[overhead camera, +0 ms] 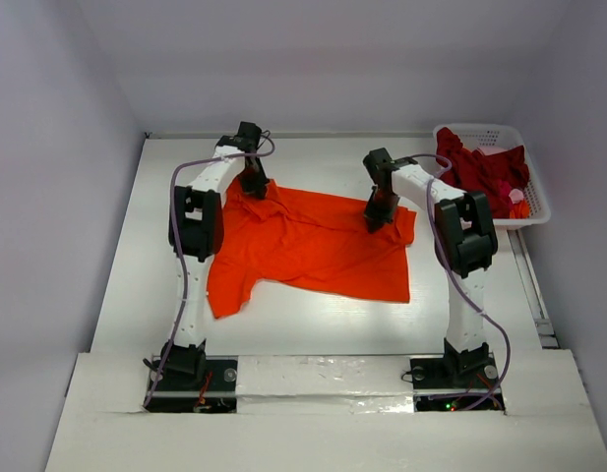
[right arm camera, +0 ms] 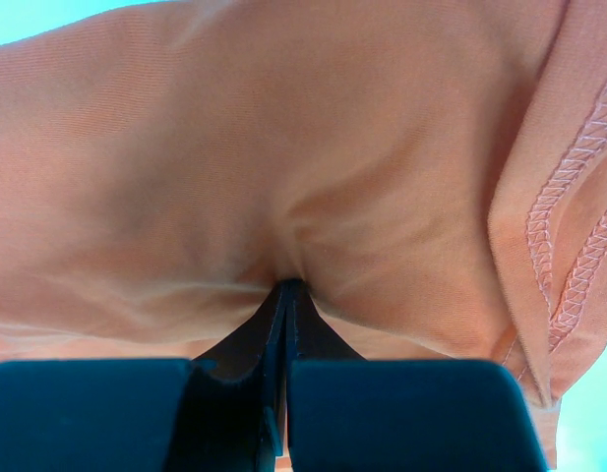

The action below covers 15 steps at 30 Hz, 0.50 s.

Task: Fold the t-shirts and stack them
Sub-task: Fold the tshirt

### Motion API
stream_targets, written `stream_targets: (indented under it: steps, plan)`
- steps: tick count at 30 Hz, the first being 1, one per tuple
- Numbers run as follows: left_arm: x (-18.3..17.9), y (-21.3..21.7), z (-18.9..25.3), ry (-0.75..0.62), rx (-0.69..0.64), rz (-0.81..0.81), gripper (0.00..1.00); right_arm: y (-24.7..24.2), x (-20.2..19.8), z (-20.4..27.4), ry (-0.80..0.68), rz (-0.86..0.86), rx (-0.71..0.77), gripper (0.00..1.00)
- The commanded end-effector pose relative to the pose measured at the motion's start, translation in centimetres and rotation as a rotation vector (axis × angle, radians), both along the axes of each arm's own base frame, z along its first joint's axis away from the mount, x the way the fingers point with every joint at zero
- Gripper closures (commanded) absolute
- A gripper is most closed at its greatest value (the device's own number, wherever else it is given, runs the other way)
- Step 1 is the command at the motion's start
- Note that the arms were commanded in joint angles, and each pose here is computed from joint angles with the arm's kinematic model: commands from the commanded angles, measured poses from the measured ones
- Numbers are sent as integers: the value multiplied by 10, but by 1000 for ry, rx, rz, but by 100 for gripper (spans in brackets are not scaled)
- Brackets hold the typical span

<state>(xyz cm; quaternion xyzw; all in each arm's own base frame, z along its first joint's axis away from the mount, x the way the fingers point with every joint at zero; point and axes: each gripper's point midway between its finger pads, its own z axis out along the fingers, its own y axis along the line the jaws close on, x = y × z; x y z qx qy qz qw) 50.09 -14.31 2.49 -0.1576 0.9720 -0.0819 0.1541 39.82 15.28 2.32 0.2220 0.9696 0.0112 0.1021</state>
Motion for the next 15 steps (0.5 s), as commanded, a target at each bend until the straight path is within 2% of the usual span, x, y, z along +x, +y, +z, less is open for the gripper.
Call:
stream_targets:
  steps: [1, 15]
  plan:
    - [-22, -25, -37, 100, 8, -53, 100, -31, -11, -30, 82, -22, -119, 100]
    - [-17, -22, -44, 108, 33, -43, 100, -37, -9, -29, 77, -31, -111, 100]
